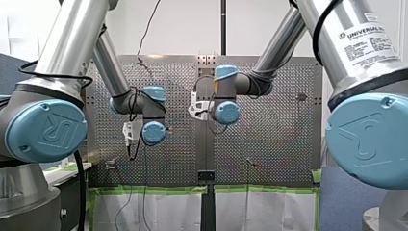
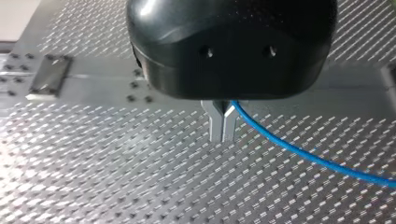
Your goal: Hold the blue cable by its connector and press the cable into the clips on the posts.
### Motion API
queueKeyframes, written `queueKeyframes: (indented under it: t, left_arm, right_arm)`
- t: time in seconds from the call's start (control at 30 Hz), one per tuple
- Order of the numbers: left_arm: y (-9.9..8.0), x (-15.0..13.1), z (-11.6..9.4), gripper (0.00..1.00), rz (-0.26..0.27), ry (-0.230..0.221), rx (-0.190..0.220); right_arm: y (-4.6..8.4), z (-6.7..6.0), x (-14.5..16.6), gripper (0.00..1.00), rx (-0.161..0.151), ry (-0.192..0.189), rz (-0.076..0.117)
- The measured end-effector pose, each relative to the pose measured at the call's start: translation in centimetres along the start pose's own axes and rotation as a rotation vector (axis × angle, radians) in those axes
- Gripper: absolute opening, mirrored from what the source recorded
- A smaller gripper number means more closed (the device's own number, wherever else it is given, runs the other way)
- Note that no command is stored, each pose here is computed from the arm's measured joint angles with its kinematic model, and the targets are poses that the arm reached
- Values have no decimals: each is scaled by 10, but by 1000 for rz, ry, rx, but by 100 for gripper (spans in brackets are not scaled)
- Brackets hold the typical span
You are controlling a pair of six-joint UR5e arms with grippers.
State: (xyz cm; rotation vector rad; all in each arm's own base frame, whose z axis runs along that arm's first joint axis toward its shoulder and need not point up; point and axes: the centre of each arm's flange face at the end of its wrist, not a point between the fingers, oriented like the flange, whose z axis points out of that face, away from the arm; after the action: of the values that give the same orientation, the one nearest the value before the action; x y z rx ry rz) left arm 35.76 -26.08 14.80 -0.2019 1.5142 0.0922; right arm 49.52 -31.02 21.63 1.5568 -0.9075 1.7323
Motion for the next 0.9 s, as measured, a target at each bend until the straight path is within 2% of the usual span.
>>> queueKeyframes:
  t: [0.2, 0.47, 0.67, 0.9]
  left_arm:
    - [-5, -31, 10, 0, -44, -28, -13]
    - [-17, -81, 27, 0, -139, -83, 0]
    - [-18, -123, 39, 0, -201, -127, -26]
    - [-10, -178, 49, 0, -237, -184, -106]
  right_arm:
    - [2, 8, 44, 0, 0, 38, 12]
    - [2, 9, 102, 0, 11, 78, 23]
    - [1, 8, 141, 0, 29, 109, 28]
    - [-1, 17, 142, 0, 40, 66, 20]
